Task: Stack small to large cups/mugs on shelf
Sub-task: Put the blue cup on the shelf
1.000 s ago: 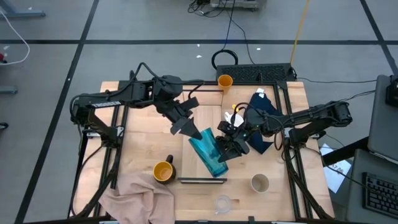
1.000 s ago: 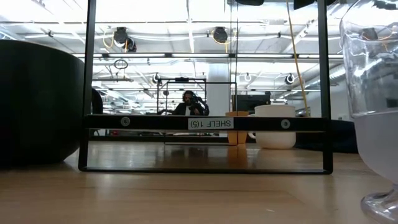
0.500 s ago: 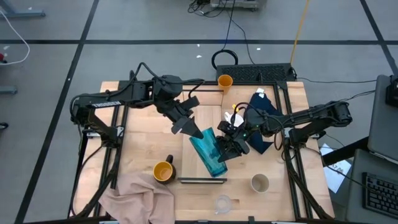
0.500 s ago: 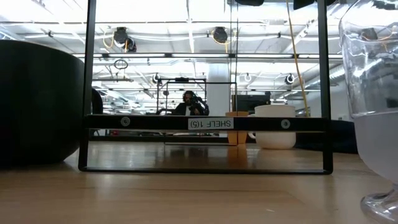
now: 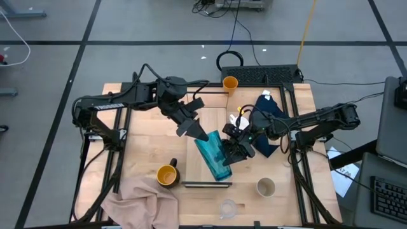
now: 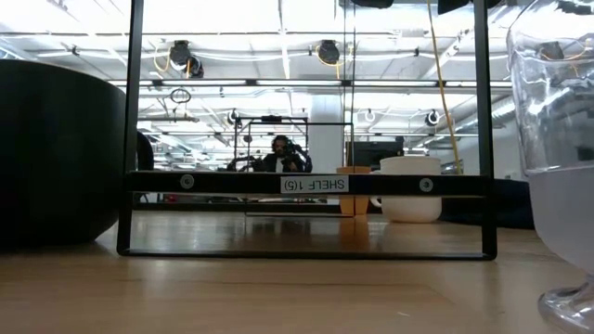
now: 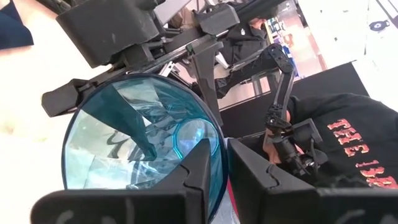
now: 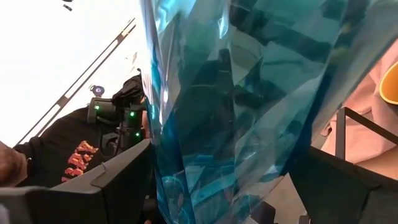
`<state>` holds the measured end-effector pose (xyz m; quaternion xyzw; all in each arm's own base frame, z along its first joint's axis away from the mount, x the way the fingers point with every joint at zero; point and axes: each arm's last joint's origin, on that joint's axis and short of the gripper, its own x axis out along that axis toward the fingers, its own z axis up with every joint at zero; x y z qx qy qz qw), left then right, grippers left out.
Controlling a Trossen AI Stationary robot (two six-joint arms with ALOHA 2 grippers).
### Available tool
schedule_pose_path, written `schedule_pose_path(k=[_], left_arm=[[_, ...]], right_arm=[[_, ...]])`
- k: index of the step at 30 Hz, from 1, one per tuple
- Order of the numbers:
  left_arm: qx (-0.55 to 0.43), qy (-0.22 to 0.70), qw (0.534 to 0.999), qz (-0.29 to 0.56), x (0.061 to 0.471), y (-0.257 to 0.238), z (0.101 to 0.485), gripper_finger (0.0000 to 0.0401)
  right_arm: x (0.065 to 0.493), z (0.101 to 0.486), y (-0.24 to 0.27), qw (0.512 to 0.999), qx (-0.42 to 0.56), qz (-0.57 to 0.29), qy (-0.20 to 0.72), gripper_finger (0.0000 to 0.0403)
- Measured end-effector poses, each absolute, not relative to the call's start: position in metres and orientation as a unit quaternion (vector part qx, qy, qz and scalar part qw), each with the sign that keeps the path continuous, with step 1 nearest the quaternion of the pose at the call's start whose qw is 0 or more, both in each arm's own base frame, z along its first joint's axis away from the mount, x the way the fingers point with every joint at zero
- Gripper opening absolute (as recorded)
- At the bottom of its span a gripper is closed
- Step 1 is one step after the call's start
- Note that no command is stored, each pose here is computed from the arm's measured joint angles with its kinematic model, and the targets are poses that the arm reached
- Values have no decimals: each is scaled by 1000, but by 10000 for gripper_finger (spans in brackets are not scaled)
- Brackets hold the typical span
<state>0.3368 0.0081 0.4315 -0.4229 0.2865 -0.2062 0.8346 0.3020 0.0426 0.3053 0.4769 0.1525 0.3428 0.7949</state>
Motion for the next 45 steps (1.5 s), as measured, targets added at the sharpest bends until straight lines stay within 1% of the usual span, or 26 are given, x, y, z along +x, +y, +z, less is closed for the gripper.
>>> schedule_pose_path(k=[9,12,16,25,29,33,38,45], left_arm=[[-431,287,831,-205,336,8,432,51],[-430,287,831,-207,336,7,432,59],[-431,288,830,-207,336,7,432,94],[-439,290,826,-204,336,7,432,200],[-440,290,825,-204,336,8,432,235],[-441,292,823,-205,335,8,432,257],[-445,288,824,-202,331,12,436,273],[-442,248,844,-178,313,29,452,289]], right_arm=[[302,306,43,794,476,346,151,329],[302,306,43,794,475,348,152,329],[302,306,43,794,475,349,151,329],[301,307,43,789,477,355,157,329],[301,307,43,789,477,354,157,329],[301,306,43,788,478,354,158,329],[301,306,43,789,476,354,159,329],[301,306,43,789,476,354,161,329]])
